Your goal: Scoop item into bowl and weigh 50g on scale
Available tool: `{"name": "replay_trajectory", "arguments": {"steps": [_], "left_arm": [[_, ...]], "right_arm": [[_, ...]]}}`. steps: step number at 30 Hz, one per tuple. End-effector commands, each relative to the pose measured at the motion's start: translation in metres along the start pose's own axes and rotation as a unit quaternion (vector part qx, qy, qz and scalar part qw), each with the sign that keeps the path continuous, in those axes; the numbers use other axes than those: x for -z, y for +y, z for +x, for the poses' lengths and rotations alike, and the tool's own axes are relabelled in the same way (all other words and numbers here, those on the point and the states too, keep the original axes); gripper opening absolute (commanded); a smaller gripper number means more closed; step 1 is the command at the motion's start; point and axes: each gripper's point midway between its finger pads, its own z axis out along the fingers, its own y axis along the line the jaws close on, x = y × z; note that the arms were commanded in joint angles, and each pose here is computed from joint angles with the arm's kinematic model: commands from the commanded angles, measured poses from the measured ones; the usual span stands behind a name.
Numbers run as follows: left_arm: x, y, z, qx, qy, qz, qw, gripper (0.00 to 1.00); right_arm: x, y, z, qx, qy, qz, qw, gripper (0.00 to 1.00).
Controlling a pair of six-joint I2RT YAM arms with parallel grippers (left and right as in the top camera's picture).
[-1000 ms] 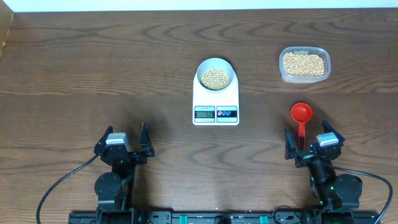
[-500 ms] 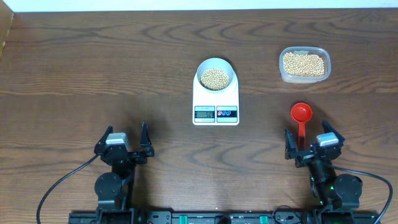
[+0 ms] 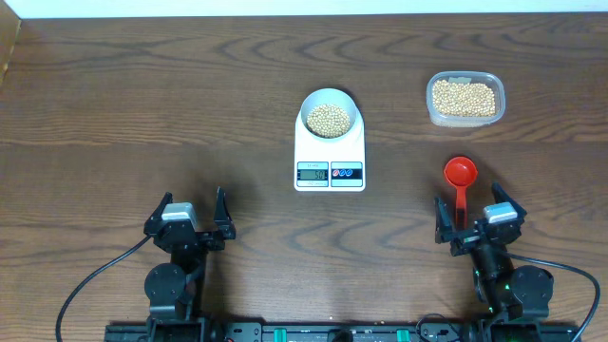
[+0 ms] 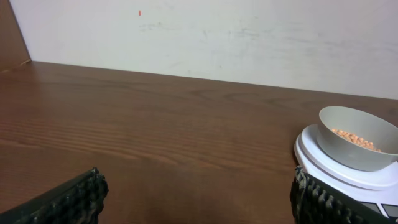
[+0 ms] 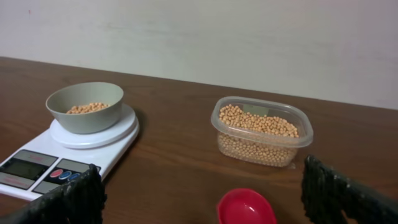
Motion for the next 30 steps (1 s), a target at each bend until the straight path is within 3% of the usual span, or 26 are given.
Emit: {"name": "replay_trajectory", "arguments": {"steps": [1, 3, 18, 30], "left_arm": [[-0.001, 0.004, 0.015, -0.007, 0.024, -0.008, 1.000, 0.96], [-0.001, 0.004, 0.015, -0.007, 0.023, -0.008, 1.000, 0.96], [-0.001, 0.004, 0.015, -0.007, 0.024, -0.008, 1.000, 0.96], [-0.001, 0.004, 0.015, -0.007, 0.024, -0.008, 1.000, 0.96]], "right_arm": [[0.002, -0.023, 0.003, -0.092, 0.000, 0.067, 0.993, 0.99], [0.004, -0.033, 0.006, -0.125, 0.000, 0.100, 0.987, 0.99], [0.003, -0.028, 0.005, -0.023, 0.010, 0.084, 0.996, 0.99], [0.003, -0.028, 0.006, -0.021, 0.010, 0.083, 0.996, 0.99]]}}
